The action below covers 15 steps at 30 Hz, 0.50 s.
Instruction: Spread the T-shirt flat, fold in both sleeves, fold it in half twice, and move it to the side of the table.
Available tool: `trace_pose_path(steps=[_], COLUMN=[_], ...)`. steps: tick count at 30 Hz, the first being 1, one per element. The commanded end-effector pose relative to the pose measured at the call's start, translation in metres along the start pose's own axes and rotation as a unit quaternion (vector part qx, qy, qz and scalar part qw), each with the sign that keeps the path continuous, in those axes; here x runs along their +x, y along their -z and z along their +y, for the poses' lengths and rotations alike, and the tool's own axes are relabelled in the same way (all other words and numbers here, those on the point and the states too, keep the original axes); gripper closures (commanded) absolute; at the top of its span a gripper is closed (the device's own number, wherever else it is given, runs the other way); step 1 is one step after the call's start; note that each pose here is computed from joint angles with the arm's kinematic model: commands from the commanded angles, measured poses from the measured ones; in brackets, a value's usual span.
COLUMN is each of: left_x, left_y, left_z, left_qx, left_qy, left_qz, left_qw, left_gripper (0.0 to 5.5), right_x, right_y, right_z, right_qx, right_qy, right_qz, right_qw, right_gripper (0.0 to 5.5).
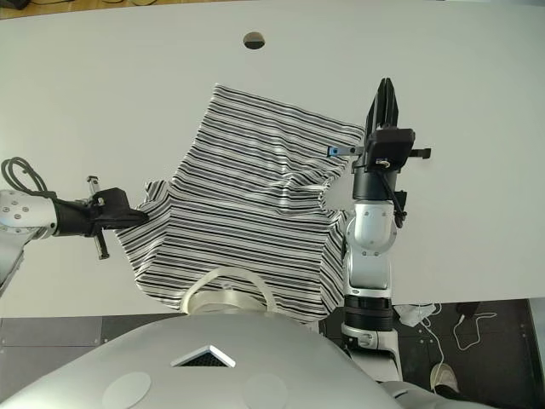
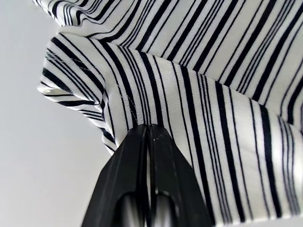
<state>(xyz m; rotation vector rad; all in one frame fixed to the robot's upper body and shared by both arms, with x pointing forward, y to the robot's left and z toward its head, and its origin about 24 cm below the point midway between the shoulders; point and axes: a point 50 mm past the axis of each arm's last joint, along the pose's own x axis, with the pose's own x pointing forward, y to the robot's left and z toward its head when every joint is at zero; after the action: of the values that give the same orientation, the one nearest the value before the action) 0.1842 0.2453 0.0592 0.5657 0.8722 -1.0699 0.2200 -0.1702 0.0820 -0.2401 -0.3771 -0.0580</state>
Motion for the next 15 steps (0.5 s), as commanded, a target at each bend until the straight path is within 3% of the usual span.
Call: trace_pose_path(steps=[1, 3, 5, 12, 15], left_x=[-0.007, -0.011, -0.001, 0.084, 0.104], left_y=[-0.069, -0.108, -0.128, -0.154, -0.163], left_z=[0.016, 0.036, 0.050, 0.075, 0.089], left_qx=[-0.067, -0.094, -0.118, -0.087, -0.086], left_qy=[0.026, 0.010, -0.013, -0.051, -0.079], left_qz=[-0.212, -0.297, -0.311, -0.229, -0.212], left_qw=[0.975, 0.950, 0.943, 0.968, 0.970], left_gripper=[5.36, 5.36, 5.36, 5.36, 5.36], right_x=[0.002, 0.004, 0.005, 0.005, 0.006], right_y=[0.001, 0.003, 0.006, 0.012, 0.014], right_z=[0.000, 0.002, 0.005, 0.013, 0.015], right_qx=[0.003, 0.003, 0.003, 0.002, 0.002], right_qy=[-0.001, -0.007, -0.013, -0.030, -0.036], right_qz=[0.003, 0.003, 0.005, 0.011, 0.012], right_qw=[1.000, 1.000, 1.000, 0.999, 0.999], right_gripper=[5.40, 5.40, 5.40, 5.40, 5.40])
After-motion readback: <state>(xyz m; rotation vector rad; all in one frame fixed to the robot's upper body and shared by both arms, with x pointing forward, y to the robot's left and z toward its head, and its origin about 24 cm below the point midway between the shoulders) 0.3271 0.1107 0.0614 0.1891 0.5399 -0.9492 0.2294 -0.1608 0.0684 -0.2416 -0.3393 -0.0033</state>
